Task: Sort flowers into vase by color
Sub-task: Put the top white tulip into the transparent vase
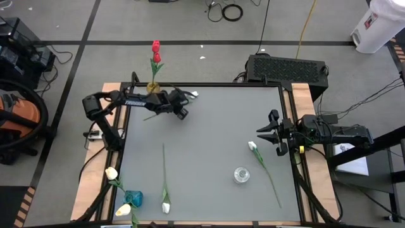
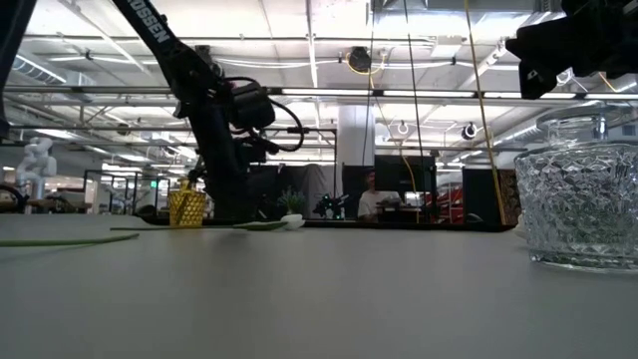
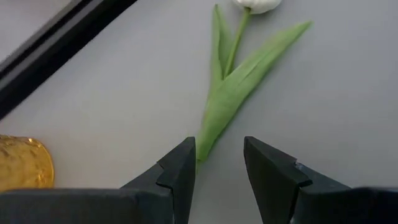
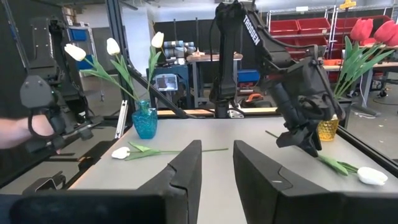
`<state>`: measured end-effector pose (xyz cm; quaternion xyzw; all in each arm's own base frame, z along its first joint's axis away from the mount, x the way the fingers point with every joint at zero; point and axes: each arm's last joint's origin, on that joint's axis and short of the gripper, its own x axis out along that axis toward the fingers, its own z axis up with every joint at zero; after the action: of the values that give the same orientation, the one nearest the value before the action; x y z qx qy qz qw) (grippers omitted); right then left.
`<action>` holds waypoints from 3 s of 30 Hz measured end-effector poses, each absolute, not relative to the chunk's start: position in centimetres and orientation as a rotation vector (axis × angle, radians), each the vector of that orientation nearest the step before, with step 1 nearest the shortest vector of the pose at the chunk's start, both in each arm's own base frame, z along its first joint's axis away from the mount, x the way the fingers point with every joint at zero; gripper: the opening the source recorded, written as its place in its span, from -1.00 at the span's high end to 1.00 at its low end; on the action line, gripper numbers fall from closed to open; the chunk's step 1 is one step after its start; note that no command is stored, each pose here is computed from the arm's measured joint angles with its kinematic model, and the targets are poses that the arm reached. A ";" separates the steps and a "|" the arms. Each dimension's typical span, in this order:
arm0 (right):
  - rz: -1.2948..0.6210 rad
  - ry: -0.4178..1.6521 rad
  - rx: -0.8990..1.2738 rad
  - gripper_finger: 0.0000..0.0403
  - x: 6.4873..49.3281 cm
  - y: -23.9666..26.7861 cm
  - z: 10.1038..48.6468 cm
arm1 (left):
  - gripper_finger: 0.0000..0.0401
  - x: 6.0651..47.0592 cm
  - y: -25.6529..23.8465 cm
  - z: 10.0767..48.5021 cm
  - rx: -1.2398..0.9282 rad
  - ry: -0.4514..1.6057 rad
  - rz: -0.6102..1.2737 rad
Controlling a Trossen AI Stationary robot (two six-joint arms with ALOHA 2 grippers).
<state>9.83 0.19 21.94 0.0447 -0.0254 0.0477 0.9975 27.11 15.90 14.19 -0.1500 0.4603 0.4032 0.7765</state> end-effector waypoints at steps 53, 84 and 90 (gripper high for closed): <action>0.096 -0.050 0.090 0.58 9.8 0.2 21.9 | 0.28 28.2 18.7 18.1 -0.509 0.926 0.776; 0.096 -0.049 0.090 0.58 9.8 0.2 21.9 | 0.28 27.6 19.4 17.3 -0.516 0.993 0.747; 0.096 -0.049 0.090 0.58 9.8 0.2 21.9 | 0.28 27.9 19.7 15.2 -0.506 1.060 0.728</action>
<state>9.84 0.19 21.88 0.0448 -0.0245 0.0480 0.9975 27.93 19.66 15.20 -0.2332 0.4889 0.3357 0.7707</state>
